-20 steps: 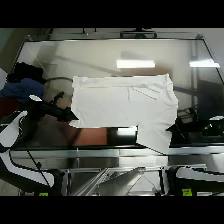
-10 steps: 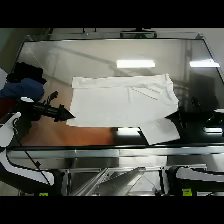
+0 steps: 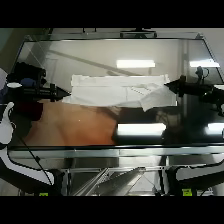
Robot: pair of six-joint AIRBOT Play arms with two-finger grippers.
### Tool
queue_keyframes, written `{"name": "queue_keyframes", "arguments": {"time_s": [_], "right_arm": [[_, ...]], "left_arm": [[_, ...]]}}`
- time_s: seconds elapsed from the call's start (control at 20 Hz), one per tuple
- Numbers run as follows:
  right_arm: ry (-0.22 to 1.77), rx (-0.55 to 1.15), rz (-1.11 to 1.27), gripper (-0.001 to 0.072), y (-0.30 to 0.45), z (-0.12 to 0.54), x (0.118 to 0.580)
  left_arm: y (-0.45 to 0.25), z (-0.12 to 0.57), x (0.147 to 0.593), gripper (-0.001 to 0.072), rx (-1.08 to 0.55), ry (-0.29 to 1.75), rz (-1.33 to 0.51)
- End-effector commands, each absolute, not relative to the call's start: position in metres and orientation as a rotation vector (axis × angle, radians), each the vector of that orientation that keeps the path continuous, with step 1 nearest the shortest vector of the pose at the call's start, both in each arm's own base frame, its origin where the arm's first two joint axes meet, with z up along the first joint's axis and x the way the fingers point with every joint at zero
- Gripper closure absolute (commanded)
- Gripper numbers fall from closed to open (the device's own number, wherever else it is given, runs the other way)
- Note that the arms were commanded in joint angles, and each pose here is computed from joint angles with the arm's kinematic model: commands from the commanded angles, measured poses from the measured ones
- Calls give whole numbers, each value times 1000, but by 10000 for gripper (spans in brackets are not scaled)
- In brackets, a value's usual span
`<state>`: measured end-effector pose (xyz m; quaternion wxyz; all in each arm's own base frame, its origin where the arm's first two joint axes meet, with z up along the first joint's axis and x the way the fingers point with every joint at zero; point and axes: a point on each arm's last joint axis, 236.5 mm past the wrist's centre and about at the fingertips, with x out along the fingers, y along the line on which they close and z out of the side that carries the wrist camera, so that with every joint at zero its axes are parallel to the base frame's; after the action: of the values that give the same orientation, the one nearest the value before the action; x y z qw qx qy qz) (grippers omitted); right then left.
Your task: Fold the shirts.
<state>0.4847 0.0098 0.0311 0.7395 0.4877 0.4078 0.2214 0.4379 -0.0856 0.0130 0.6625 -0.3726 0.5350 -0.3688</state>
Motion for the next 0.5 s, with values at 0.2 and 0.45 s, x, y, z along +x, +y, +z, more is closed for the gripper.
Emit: {"name": "queue_keyframes", "arguments": {"time_s": [0.2, 0.45], "right_arm": [[729, 1140, 445, 694, -24, -6, 565], [721, 1086, 471, 689, -24, -46, 570]], "left_arm": [[-81, -29, 516, 682, -914, 1213, -733], [-93, -78, 542, 698, -922, 1245, -733]]}}
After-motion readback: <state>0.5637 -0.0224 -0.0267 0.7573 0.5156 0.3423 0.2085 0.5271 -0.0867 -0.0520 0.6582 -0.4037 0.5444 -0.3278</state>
